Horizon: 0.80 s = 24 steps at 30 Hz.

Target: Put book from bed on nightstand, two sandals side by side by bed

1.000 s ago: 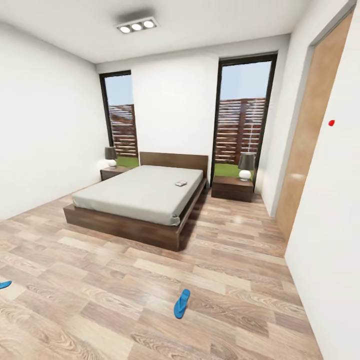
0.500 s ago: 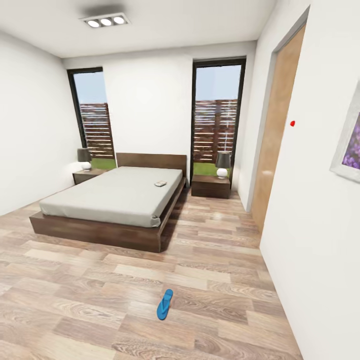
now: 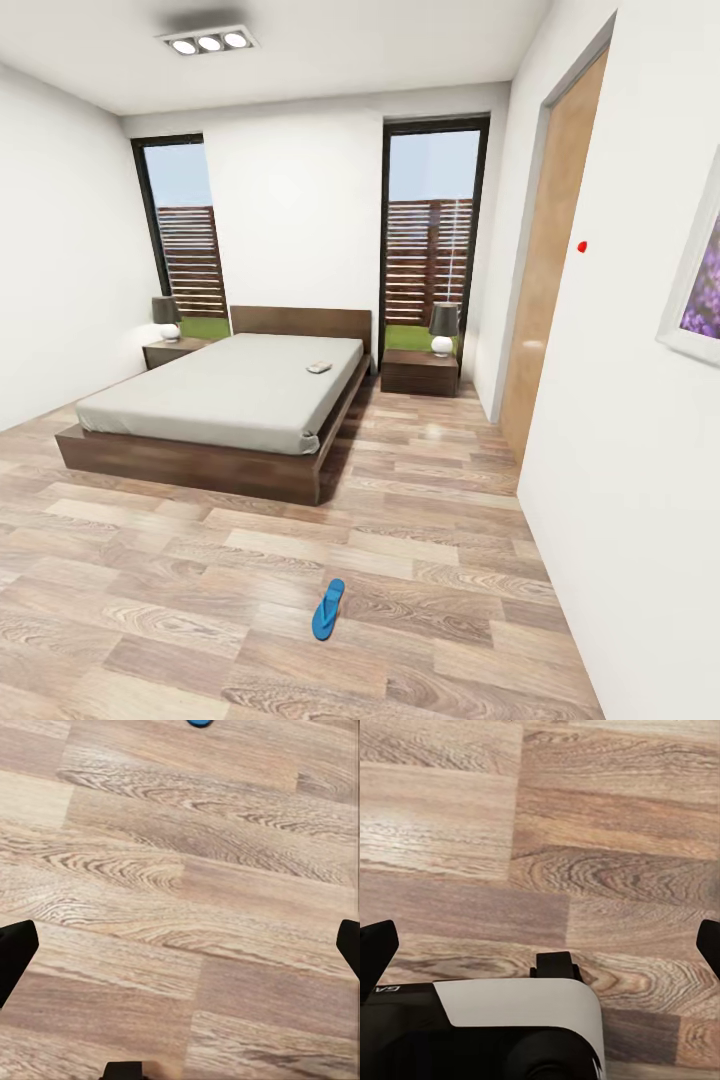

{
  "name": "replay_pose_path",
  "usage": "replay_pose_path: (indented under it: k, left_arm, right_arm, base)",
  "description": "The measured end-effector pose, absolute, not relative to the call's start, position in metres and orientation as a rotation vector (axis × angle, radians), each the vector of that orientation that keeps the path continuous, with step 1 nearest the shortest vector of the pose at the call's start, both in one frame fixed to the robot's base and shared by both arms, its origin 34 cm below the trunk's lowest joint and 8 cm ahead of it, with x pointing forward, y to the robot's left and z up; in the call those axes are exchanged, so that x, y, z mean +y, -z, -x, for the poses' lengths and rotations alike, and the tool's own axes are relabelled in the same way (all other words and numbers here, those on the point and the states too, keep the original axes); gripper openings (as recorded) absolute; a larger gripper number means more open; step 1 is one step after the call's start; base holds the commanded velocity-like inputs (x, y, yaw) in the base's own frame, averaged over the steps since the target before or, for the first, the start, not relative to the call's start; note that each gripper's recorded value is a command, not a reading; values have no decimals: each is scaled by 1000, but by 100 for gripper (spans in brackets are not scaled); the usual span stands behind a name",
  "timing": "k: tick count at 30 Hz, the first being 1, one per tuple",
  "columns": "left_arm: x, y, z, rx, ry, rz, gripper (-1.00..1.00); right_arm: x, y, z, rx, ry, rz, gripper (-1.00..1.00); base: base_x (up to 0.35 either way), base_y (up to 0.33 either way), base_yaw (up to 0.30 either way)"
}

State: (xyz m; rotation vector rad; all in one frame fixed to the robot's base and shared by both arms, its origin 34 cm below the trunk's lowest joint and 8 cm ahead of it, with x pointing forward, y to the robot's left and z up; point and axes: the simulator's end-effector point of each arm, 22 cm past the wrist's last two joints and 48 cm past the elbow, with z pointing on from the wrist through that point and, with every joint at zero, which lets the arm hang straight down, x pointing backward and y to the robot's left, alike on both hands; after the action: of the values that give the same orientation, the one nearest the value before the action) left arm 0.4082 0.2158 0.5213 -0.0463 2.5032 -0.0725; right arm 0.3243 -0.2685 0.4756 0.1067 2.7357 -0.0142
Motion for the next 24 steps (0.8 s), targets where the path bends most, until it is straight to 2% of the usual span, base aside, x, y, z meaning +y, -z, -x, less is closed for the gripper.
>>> replay_pose_path:
  k: [24]
  left_arm:
    - [214,-516,-402,2524,75,49,100]
  right_arm:
    - [-269,-472,-317,2755,17,-110,100]
  base:
    - [0,0,0]
